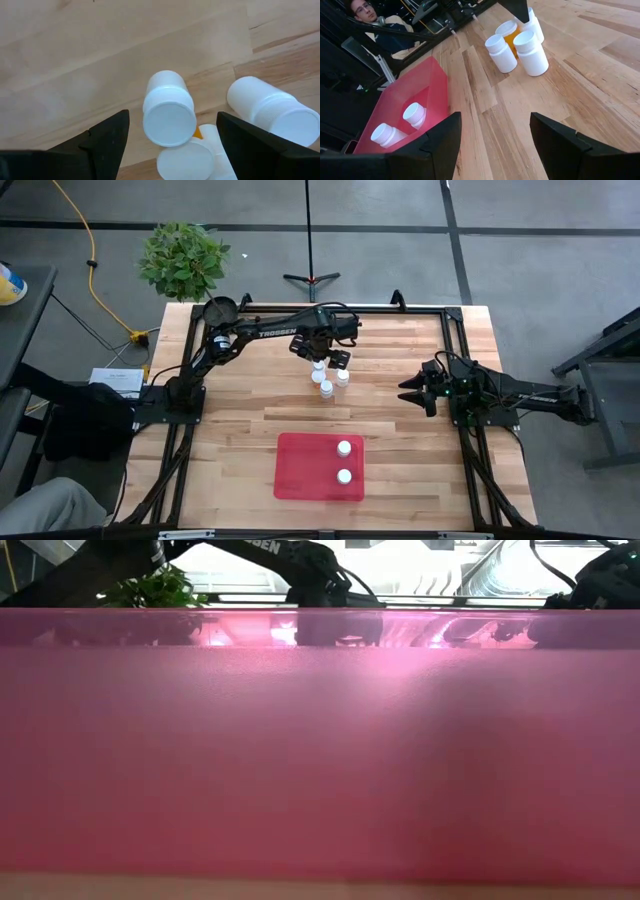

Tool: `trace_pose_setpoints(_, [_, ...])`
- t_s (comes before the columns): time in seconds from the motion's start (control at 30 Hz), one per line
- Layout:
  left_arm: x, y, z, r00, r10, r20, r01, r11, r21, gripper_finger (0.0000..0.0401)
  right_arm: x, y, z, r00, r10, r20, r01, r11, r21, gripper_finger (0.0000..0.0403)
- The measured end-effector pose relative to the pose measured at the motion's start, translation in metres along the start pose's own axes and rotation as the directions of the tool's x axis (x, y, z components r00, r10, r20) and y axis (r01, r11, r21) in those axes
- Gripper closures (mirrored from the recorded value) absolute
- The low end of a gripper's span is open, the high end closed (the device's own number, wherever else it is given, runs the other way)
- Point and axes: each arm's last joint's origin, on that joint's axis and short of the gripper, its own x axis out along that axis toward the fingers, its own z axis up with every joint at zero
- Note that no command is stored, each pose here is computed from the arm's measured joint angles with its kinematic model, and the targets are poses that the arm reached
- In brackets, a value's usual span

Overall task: Pick and place pill bottles into a basket
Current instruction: Put the top white pill bottle into the red bin

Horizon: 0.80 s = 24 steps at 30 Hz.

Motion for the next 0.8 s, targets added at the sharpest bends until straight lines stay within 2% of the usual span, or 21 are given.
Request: trace_pose_setpoints(0.8, [0.0, -0.0007, 0.0008, 1.0, -0.011, 0.003, 0.01, 0.999, 0.033, 0.0066, 0.0, -0.0001, 0.0, 1.0, -0.004, 0.002, 0.004, 1.0, -0.019, 0.0176])
